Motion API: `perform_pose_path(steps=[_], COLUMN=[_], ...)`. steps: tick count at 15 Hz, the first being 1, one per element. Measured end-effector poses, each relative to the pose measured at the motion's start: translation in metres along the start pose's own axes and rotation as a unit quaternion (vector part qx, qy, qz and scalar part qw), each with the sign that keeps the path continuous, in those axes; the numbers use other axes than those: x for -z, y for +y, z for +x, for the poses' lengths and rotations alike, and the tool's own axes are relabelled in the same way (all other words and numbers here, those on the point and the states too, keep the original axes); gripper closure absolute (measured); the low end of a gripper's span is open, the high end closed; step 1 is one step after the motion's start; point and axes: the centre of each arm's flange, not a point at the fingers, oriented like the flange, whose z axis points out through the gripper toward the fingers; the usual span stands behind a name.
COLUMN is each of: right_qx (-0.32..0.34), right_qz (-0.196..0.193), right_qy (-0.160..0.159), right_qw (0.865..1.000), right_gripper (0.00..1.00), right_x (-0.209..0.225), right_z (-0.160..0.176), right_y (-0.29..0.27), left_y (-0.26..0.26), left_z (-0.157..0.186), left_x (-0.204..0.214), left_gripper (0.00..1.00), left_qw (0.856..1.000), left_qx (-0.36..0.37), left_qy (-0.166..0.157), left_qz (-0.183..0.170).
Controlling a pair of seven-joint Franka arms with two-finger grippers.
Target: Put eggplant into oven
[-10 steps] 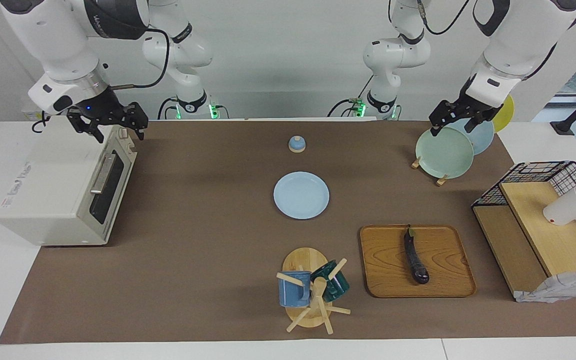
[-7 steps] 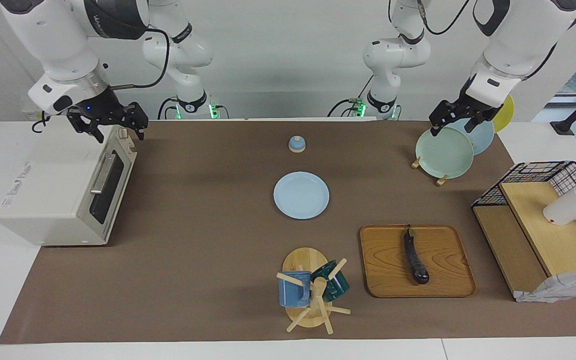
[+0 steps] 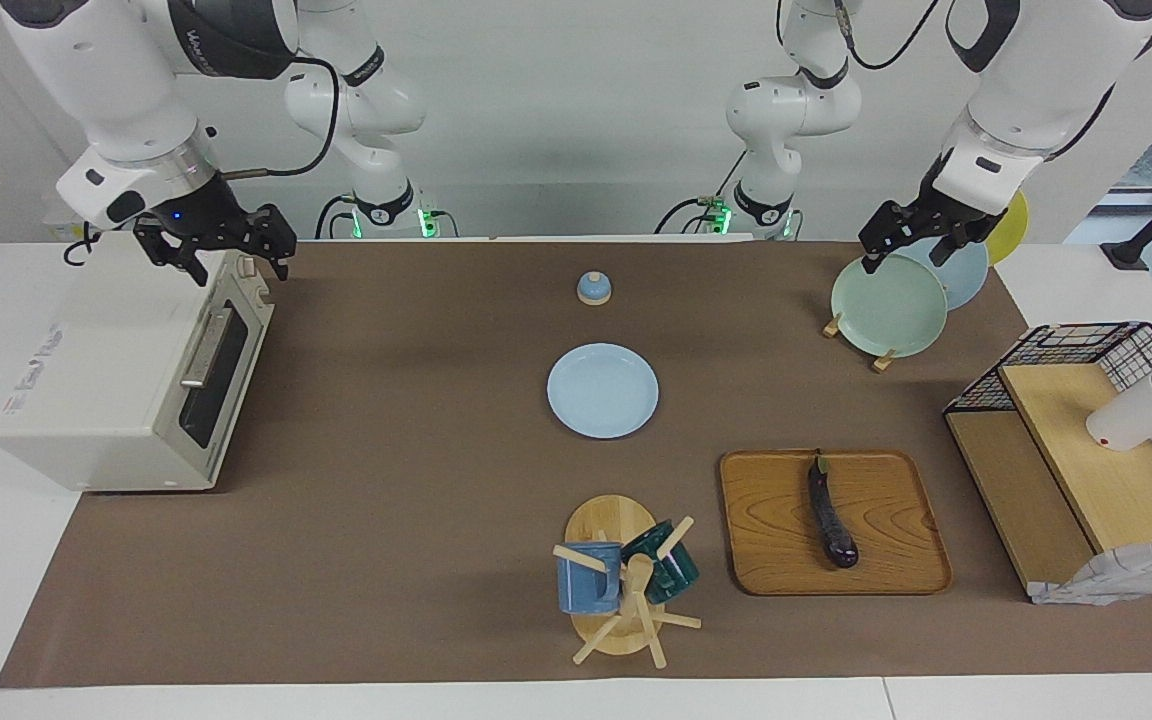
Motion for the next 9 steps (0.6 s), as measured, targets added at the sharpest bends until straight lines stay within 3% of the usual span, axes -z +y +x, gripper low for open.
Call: perform_pose_path(steps=[4, 7, 9], right_qx=[0.000, 0.005, 0.014], right_qz=[0.000, 0.001, 0.000], right_qy=[0.000, -0.007, -0.002], right_qw=[1.000, 1.000, 1.000], right_gripper=[0.00, 0.00, 0.19], right_x=[0.000, -0.005, -0.011], right_z=[0.000, -0.001, -0.001], right_y=[0.000, 0.000, 0.001], left_y=[0.000, 0.003, 0.004], left_z=[0.011, 0.042, 0.073], left_x=[-0.016, -0.056, -0.100], left_gripper=[0.00, 0.01, 0.00], left_qw=[1.000, 1.000, 0.999], left_qx=[0.002, 0.000, -0.006], left_qy=[0.017, 0.027, 0.029], left_qz=[-0.004, -0.010, -0.016])
